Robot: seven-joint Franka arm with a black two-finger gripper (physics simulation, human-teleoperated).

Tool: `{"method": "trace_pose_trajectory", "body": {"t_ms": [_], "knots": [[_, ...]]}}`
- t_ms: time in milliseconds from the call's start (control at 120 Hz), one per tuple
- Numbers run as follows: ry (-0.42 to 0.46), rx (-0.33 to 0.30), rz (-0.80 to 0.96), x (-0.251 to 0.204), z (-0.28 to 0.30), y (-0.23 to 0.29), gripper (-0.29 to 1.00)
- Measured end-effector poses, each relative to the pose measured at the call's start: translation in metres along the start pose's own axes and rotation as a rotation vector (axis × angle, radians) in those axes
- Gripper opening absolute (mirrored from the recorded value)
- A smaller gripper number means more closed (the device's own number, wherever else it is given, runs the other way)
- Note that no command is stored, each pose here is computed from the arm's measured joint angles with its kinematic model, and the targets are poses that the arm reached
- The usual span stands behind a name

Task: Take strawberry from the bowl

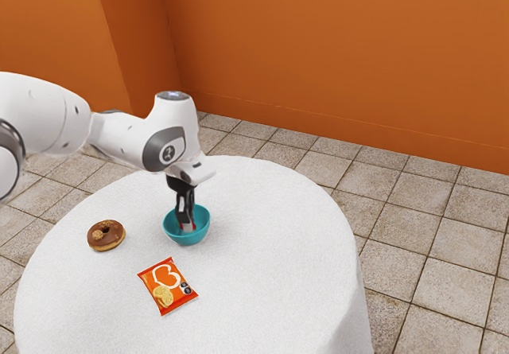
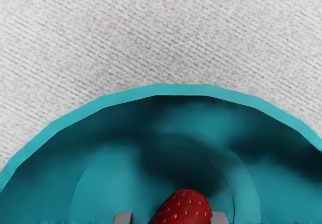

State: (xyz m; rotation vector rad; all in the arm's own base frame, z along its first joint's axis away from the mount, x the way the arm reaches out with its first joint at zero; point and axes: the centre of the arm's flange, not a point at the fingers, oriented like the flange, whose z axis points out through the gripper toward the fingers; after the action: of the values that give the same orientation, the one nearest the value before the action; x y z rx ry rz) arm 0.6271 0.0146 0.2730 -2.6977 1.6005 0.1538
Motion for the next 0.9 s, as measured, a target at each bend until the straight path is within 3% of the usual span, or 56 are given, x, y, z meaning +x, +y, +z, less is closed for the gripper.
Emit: {"method": "trace_pose_trajectory", "body": {"t_ms": [83,167,258,408,617,775,808,858,900], "knots": [[0.033,0.053,0.034,0.018,-0.045,0.015,0.01],[0.077,0.087,0.137,0.071,-0.086,0.056,-0.01],[0.096,0.057,0.283,0.146,-0.081,0.117,-0.02],[0.11,0.05,0.322,0.176,-0.078,0.137,-0.02],[0.119,0.033,0.291,0.172,-0.079,0.131,0.38],[0.106,0.032,0.243,0.147,-0.093,0.127,0.55],[0.09,0.053,0.179,0.12,-0.128,0.129,0.57],[0.105,0.179,0.071,0.067,-0.236,0.132,0.6],[0.117,0.224,0.003,0.033,-0.293,0.126,0.62]]}}
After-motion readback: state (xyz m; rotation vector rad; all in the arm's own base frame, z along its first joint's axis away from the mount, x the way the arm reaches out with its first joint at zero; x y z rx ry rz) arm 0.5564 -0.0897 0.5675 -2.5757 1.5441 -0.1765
